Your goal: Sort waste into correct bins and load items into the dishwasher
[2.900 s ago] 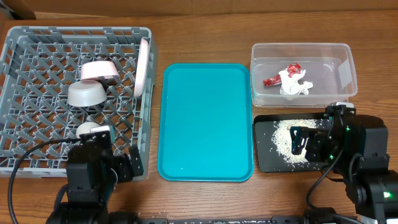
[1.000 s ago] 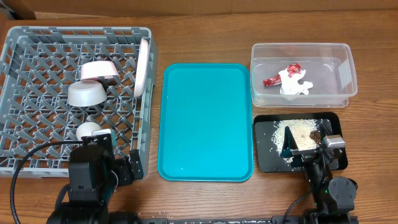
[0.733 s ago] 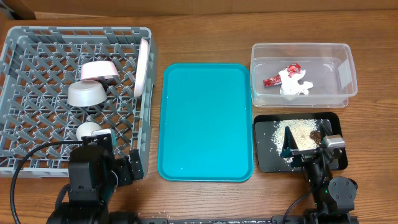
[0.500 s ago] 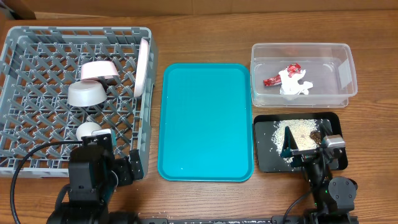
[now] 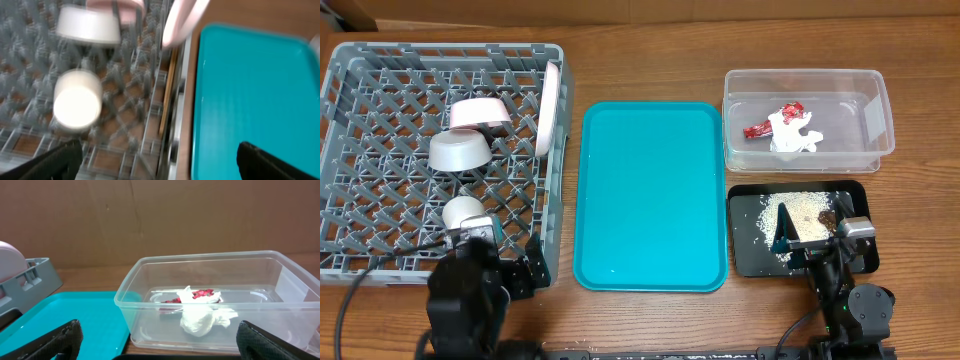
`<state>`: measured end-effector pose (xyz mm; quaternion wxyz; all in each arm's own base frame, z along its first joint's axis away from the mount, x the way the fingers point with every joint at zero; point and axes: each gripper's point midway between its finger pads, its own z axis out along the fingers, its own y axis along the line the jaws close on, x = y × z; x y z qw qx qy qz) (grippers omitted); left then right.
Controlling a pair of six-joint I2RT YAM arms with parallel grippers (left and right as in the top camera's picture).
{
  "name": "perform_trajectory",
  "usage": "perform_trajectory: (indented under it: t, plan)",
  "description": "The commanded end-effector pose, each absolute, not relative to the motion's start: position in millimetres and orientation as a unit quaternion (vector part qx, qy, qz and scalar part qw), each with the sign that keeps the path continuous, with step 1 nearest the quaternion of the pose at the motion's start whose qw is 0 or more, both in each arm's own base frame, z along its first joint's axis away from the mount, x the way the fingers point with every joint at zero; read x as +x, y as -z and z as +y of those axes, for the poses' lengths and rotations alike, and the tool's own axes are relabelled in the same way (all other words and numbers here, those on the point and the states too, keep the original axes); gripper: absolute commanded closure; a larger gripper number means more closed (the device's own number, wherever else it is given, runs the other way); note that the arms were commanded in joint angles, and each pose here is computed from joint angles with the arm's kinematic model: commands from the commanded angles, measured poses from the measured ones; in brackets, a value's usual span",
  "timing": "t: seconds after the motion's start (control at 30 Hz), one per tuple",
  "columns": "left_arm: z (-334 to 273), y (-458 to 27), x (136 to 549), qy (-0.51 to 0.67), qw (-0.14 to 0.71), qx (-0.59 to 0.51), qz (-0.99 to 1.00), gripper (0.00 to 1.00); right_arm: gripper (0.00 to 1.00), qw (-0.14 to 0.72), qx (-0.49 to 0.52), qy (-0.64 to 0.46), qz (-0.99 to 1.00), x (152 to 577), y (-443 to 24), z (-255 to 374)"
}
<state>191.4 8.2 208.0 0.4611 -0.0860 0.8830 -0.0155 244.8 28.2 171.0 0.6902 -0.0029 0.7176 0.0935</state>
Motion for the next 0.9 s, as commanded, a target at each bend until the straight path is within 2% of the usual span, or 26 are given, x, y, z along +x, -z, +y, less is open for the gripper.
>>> perform_trajectory:
  t: [0.0,0.2,0.47,0.7,0.87]
  plan:
    - [7,-183,197,0.018,0.497,-0.075,0.864,0.00,0.00,0.693,0.002,-0.087,0.716,245,-170,25]
    - [0,-171,222,0.046,0.604,-0.065,0.793,0.00,0.00,0.693,0.002,-0.087,0.716,245,-170,25]
    - [5,-188,245,0.043,0.715,-0.066,0.695,0.00,0.00,0.693,0.002,-0.087,0.716,245,-170,25]
    - [-4,-158,246,0.061,0.679,-0.054,0.729,0.00,0.00,0.693,0.002,-0.087,0.716,245,-170,25]
    - [-5,-156,246,0.063,0.677,-0.053,0.732,0.00,0.00,0.693,0.002,-0.087,0.716,245,-170,25]
